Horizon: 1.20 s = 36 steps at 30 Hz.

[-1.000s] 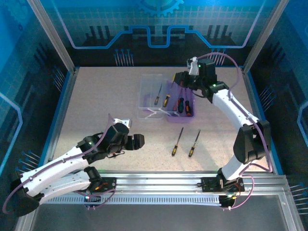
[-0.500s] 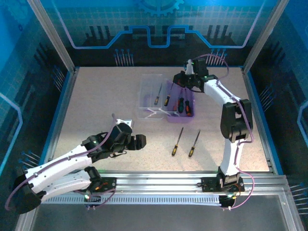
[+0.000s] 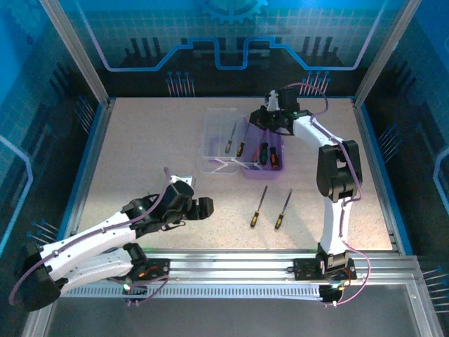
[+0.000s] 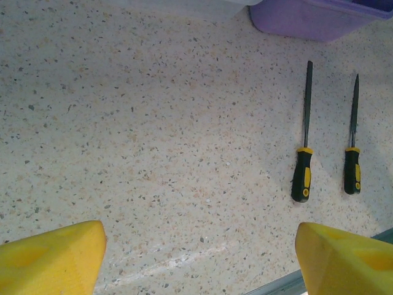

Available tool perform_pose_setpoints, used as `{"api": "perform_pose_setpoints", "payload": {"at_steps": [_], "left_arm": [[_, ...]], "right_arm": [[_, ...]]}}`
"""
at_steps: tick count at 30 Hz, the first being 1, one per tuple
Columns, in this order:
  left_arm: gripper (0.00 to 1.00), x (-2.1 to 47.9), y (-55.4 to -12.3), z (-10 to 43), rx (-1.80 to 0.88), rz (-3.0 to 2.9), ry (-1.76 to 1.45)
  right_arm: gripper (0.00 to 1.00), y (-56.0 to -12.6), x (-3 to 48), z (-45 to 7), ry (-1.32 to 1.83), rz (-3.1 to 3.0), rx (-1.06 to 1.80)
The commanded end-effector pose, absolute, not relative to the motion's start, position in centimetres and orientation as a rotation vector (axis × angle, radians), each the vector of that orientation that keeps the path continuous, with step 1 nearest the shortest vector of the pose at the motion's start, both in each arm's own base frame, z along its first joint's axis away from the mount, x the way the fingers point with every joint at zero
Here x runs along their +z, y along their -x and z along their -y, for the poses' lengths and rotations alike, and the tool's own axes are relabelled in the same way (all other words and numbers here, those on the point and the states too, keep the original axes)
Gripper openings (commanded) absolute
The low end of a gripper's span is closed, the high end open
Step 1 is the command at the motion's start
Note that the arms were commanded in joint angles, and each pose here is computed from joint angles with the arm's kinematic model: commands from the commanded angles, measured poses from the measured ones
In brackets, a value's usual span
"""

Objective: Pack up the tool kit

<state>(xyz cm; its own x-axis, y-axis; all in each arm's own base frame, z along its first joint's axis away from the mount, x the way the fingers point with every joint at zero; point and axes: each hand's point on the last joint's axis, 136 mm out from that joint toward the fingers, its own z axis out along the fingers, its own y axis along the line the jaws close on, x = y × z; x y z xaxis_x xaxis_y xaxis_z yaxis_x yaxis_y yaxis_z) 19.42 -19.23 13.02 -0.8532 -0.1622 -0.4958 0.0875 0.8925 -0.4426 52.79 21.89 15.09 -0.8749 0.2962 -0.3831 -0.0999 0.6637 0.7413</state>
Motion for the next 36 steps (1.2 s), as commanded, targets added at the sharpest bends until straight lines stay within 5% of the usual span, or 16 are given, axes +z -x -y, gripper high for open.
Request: {"api": "perform_pose_setpoints", "payload": {"at_steps": [1,19,25,36], "left_arm": [[0.82,13.0,-19.6,19.3,-0.616,-2.504,0.057],[0.83,11.7,-20.3,20.8,-0.615,-2.548,0.047],[0.83,11.4,-20.3,20.9,-0.606,-2.560,0.038],[0.83,11.5,-20.2,21.3,-0.638,-2.558,0.037]], "right_arm": [[0.08,-53.3,15.1,-23.1,-0.130,-2.414,1.150],[0.12,-53.4,12.2,-24.7,-0.138,-2.491,1.156],[0.25,-53.4,12.1,-24.6,-0.152,-2.506,1.146],[0.29,-52.2,17.1,-23.7,-0.112,-2.434,1.133]]}}
